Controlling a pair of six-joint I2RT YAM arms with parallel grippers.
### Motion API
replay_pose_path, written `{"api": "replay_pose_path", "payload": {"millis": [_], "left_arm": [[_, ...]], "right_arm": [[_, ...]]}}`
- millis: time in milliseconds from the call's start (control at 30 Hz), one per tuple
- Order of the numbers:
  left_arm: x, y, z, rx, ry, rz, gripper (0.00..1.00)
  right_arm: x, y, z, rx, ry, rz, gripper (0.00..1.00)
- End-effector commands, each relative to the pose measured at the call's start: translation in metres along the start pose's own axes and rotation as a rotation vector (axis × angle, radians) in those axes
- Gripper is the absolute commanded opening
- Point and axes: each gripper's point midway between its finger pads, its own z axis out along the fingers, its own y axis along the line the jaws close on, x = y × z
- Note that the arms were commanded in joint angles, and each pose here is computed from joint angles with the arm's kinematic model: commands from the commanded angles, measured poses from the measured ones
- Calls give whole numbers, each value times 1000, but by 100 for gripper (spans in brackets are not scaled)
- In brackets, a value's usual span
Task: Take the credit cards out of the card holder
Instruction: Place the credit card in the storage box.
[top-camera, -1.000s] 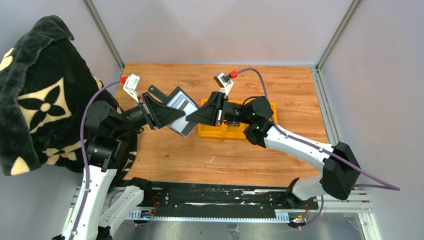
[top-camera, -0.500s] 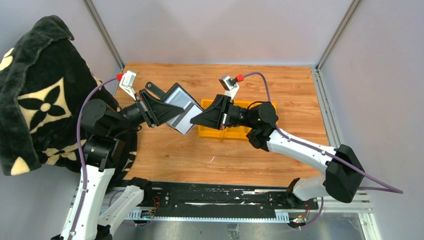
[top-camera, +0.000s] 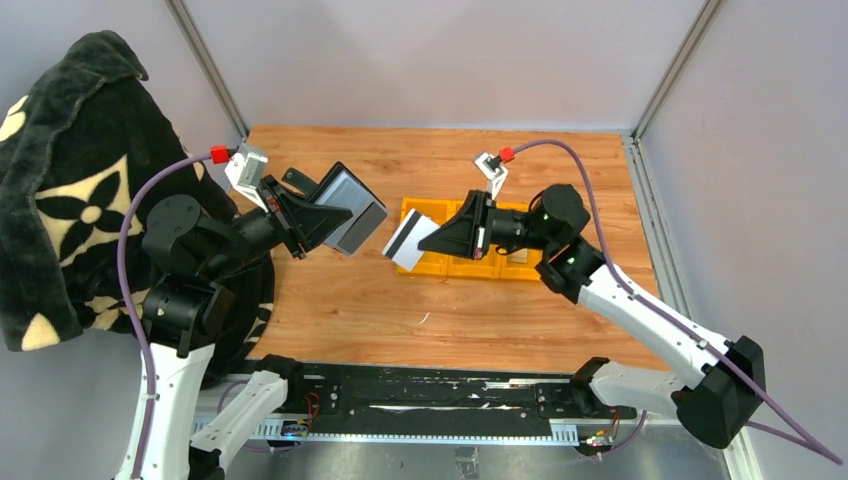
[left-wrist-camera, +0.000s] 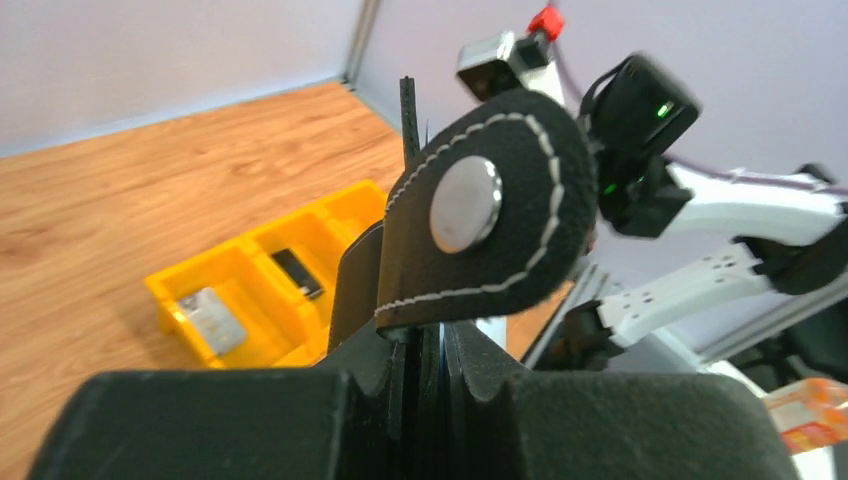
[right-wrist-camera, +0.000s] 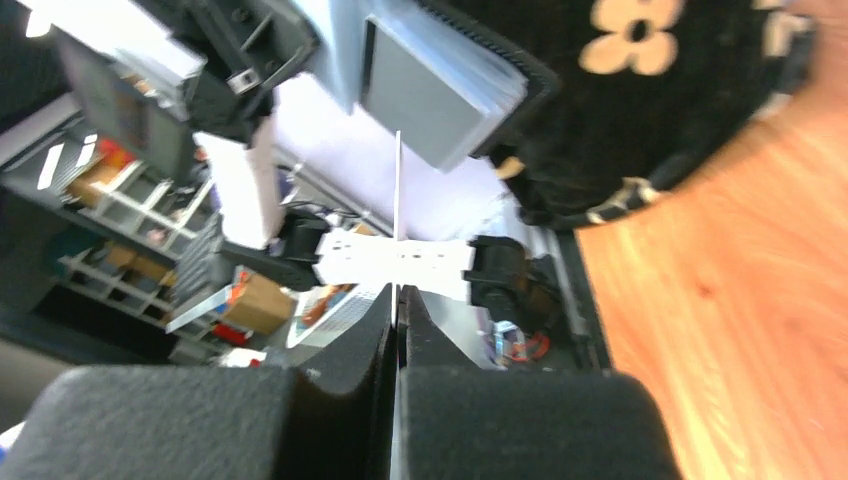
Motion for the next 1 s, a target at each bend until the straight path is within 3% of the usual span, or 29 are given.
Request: {"api": "replay_pose_path", "payload": {"millis": [0, 133, 267, 567, 967], "left_arm": [[8, 31, -5, -126, 49, 182, 0], [19, 36, -6, -133, 116, 197, 0], [32, 12, -5, 17, 160, 155, 0], [38, -3, -6, 98, 159, 105, 1], [30, -13, -5, 140, 138, 80, 1]], "right_arm": [[8, -59, -35, 312, 130, -12, 0], [8, -104, -50, 499, 195, -10, 0], [10, -169, -51, 649, 285, -4, 0], [20, -291, -42, 820, 509, 101, 0], [31, -336, -48, 865, 557, 181, 0]]}}
